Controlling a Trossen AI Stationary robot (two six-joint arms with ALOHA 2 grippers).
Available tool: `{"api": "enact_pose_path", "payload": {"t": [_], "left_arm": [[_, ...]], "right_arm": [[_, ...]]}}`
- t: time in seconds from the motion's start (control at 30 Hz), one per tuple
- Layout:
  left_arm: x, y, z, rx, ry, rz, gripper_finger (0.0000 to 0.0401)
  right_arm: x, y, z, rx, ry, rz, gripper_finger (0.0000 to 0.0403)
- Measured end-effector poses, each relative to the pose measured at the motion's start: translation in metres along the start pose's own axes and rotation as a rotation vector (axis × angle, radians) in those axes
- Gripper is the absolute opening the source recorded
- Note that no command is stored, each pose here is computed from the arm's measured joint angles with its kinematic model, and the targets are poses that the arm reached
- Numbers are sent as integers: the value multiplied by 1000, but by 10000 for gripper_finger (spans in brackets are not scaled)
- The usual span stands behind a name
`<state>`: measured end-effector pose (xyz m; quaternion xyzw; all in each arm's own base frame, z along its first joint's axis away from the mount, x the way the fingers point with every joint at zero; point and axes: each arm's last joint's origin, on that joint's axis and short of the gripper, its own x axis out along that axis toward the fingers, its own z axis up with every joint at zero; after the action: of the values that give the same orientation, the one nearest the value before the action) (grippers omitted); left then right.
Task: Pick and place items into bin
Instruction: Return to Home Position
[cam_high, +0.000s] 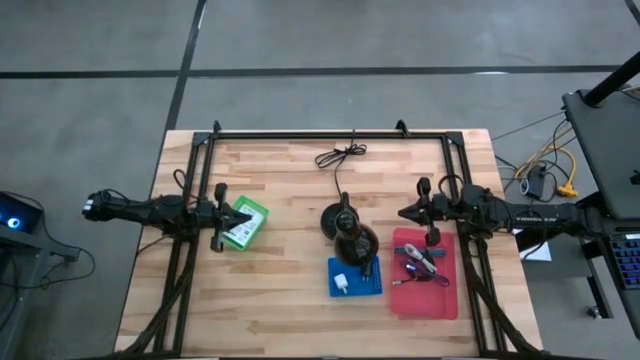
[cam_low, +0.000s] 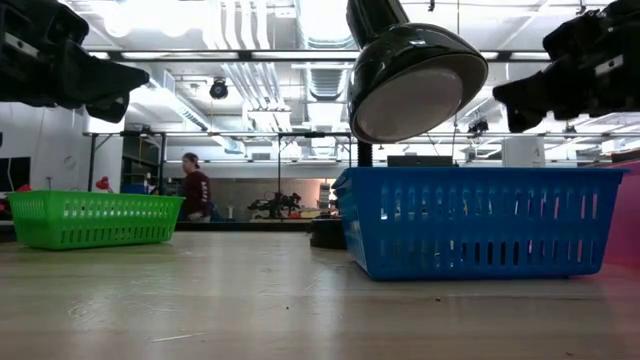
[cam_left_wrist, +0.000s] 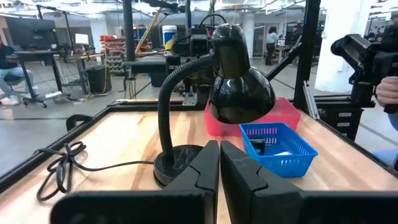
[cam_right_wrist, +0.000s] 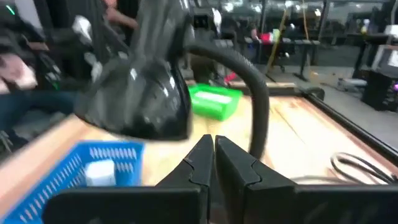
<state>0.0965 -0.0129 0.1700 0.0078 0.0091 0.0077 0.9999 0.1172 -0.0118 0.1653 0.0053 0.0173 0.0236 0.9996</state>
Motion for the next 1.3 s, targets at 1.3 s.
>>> {"api": "enact_pose_path", "payload": {"t": [1.3], "left_arm": [[0, -2, -3, 2, 23, -76, 0]], "right_arm": [[-19, 11, 1, -22, -44, -89, 8]]}}
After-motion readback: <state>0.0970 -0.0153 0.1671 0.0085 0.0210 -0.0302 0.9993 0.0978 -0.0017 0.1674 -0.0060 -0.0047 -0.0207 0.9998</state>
